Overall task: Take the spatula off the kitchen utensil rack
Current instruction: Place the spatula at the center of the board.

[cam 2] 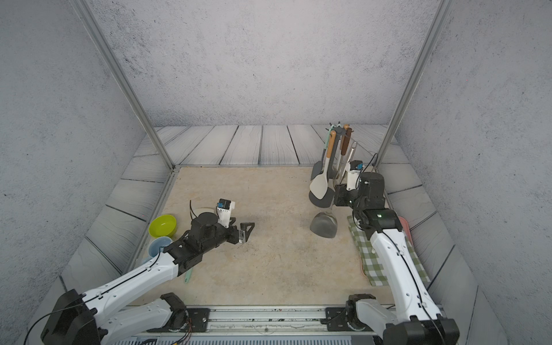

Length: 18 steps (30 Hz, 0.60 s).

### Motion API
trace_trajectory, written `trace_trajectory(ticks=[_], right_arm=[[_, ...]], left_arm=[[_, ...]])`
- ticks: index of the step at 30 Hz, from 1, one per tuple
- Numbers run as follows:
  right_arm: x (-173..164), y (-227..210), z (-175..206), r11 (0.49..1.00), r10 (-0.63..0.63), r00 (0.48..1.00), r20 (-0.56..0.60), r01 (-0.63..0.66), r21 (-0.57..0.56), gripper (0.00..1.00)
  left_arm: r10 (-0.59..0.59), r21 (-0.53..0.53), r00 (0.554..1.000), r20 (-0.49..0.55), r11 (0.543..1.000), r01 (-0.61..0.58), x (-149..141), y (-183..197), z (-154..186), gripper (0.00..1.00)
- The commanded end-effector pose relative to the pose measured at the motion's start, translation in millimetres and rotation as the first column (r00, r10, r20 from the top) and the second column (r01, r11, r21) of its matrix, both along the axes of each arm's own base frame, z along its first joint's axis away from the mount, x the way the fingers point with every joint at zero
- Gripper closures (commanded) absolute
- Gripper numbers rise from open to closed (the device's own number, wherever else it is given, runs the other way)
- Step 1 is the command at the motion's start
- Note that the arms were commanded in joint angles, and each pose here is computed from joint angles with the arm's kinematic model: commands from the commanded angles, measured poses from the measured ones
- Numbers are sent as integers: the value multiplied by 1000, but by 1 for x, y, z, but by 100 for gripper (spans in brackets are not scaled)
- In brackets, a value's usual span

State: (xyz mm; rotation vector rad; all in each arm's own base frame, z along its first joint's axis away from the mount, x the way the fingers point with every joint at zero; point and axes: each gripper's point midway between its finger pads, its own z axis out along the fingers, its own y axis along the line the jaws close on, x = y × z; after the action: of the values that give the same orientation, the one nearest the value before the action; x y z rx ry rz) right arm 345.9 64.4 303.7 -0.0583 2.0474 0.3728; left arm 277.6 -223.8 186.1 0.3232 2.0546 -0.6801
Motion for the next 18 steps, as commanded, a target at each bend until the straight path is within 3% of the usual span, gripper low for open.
trace_trajectory(ticks=[1, 7, 11, 18], right_arm=[[-7, 15, 6, 996, 72, 997, 36, -74, 52, 100], [-10, 56, -5, 969, 227, 973, 43, -230, 88, 100], [-14, 96, -17, 932, 359, 933, 26, -359, 43, 100], [-45, 173, -51, 781, 611, 784, -106, -619, -78, 100]], left_arm=[[-7, -3, 1000, 19, 1000, 7, -4, 2, 6, 1], [-63, -107, 998, 25, 992, 65, -15, -8, 32, 1], [-89, -173, 996, 25, 981, 92, -24, -10, 54, 1], [-160, -356, 986, -48, 925, 133, -28, -15, 98, 1]])
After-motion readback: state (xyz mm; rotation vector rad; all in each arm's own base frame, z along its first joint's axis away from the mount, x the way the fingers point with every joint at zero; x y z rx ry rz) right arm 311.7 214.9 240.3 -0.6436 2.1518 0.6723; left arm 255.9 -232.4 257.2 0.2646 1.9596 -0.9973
